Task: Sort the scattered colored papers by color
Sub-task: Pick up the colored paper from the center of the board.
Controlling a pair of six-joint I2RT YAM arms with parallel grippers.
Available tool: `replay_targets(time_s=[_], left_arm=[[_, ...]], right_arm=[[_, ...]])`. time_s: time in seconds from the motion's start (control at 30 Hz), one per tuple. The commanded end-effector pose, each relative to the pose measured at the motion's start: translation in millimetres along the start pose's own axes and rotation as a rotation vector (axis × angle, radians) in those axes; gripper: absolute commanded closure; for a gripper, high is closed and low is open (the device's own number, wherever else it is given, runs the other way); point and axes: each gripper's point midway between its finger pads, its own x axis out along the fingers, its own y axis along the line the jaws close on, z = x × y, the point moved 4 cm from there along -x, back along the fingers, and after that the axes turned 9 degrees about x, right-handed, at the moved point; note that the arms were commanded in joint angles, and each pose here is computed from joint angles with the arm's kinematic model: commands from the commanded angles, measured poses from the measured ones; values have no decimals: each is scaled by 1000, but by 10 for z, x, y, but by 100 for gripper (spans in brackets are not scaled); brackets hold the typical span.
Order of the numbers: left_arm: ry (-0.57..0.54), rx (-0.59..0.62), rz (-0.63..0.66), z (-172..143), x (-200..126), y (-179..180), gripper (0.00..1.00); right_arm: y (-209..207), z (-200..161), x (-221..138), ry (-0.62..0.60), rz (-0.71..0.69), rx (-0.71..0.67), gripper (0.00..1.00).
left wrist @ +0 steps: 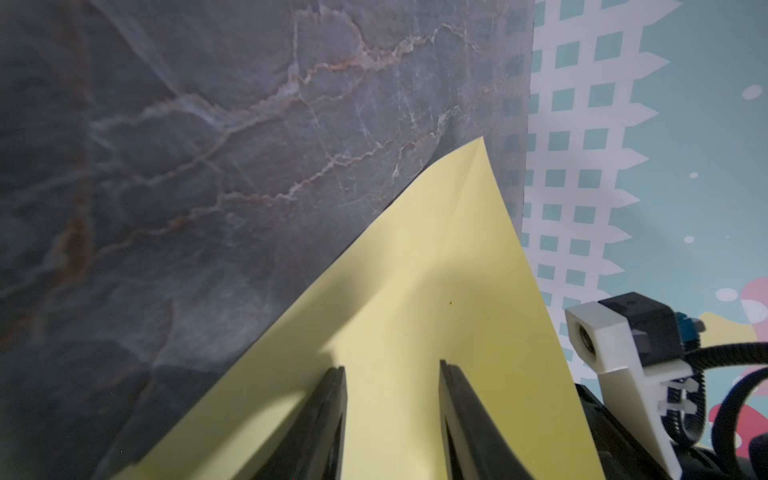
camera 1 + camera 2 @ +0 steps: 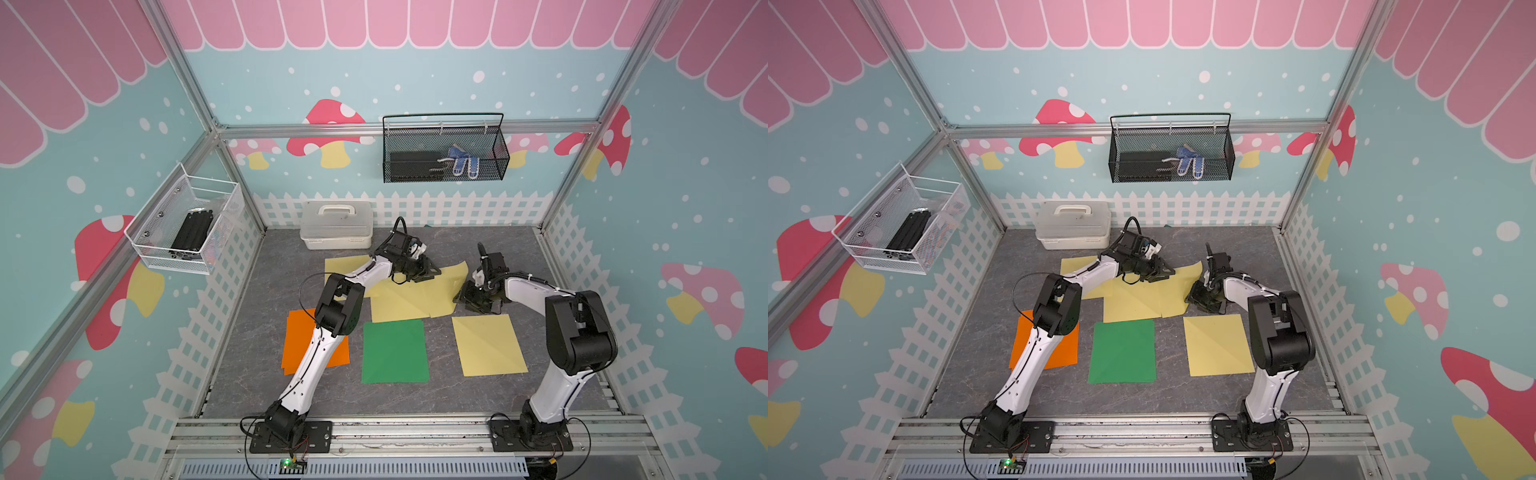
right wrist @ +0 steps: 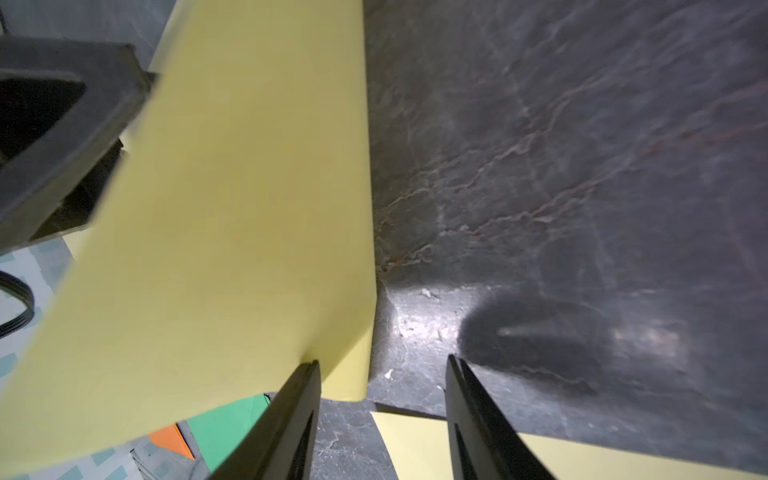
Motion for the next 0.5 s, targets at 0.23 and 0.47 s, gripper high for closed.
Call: replay_targets(time_s=[0.23,0.47], left_arm=[[10,-20,7,-45,36,128,59],[10,-26,4,-44,51,131,60]], right_arm=[[96,-149,-126,-4,36,-37,48],[86,-271,10,40,58,-20,47]])
